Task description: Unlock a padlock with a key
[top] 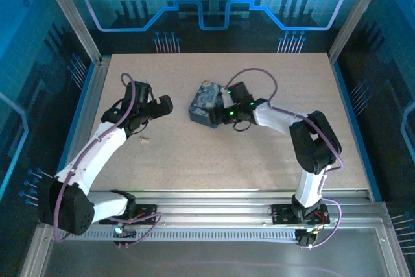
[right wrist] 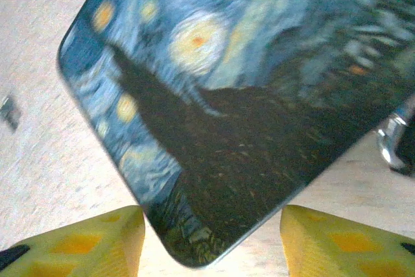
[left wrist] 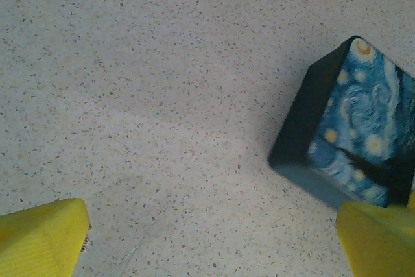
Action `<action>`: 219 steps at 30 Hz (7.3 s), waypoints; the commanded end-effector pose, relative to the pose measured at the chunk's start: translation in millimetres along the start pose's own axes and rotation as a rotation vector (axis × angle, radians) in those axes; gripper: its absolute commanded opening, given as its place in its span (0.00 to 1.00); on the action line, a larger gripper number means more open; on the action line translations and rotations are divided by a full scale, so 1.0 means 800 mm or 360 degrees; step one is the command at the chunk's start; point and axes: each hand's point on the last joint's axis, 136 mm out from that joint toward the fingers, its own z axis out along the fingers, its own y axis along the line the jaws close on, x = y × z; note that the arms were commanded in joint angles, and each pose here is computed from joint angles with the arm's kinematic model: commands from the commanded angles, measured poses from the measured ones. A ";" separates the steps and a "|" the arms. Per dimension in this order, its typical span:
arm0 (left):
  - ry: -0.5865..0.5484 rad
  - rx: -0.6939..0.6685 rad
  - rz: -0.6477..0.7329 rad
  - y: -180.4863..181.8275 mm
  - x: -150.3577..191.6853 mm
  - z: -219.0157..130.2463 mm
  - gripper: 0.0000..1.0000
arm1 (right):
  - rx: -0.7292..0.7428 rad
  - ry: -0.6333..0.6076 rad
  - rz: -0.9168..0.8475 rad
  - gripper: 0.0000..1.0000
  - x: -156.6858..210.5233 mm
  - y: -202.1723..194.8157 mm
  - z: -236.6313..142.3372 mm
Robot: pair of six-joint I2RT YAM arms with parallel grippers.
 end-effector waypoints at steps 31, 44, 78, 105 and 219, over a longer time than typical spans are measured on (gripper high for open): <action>0.0556 -0.0774 -0.0550 0.173 0.105 0.093 0.56 | -0.0228 0.0013 -0.0047 0.61 0.019 0.061 -0.034; 0.0636 -0.0818 -0.0526 0.188 0.138 0.113 0.33 | -0.0210 0.0037 -0.0006 0.56 0.029 0.056 -0.035; 0.0836 0.0849 -0.0115 -0.238 0.108 -0.013 0.00 | -0.0557 -0.0579 -0.0009 0.38 0.031 0.059 -0.191; 0.1066 0.0915 -0.0360 -0.263 0.136 -0.001 0.00 | -0.0605 -0.0511 -0.0412 0.40 0.024 0.068 -0.174; 0.0934 0.0777 -0.0701 -0.206 0.157 0.061 0.07 | -0.0824 -0.0192 0.1635 0.02 0.013 0.049 -0.054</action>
